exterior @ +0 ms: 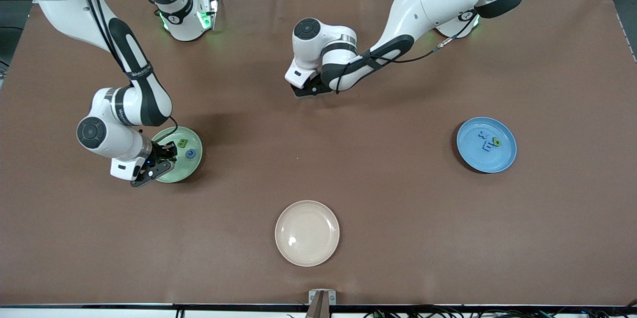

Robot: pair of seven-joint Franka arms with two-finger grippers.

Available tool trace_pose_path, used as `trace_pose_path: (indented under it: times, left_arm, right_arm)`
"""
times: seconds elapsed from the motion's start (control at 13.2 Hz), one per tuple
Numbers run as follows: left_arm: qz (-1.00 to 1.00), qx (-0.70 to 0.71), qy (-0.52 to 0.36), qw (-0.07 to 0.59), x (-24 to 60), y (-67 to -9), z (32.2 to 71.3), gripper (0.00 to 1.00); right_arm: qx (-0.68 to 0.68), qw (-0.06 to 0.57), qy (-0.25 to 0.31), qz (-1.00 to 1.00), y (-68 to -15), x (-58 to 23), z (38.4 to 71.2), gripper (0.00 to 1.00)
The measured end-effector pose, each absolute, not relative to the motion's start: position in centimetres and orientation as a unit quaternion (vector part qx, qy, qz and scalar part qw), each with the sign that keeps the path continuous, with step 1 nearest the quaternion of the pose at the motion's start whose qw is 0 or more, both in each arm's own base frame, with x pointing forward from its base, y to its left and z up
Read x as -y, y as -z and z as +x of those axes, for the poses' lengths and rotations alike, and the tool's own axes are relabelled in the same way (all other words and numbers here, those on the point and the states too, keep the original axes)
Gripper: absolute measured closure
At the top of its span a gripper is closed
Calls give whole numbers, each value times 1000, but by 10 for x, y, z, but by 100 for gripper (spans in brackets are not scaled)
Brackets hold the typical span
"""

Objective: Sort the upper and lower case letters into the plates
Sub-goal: 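Release the N on the green plate and open the right gripper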

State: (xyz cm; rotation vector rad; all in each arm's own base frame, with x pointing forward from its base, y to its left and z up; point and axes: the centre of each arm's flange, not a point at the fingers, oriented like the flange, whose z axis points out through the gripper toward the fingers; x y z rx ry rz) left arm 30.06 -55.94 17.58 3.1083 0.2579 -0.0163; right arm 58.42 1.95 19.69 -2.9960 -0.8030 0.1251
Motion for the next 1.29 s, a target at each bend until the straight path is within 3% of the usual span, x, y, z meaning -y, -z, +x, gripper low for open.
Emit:
trace_pose_path:
  times: [0.38, 0.46, 0.68, 0.91, 1.29]
  left_arm:
    - [997, -79, 4, 9, 563, -172, 296, 53]
    - [996, -83, 8, 9, 563, -172, 296, 59]
    - [996, -90, 14, 9, 564, -173, 297, 69]
    - [996, -91, 14, 9, 564, -173, 297, 69]
    - [995, -103, 8, 14, 561, -179, 313, 69]
  right_arm:
    - [258, 19, -43, -965, -189, -20, 583, 67]
    - [258, 20, -43, -965, -189, -20, 582, 63]
    - [258, 21, -45, -965, -188, -20, 581, 32]
    - [257, 23, -50, -965, -187, -21, 580, 2]
    - [210, 39, -85, -973, -224, -25, 585, 0]
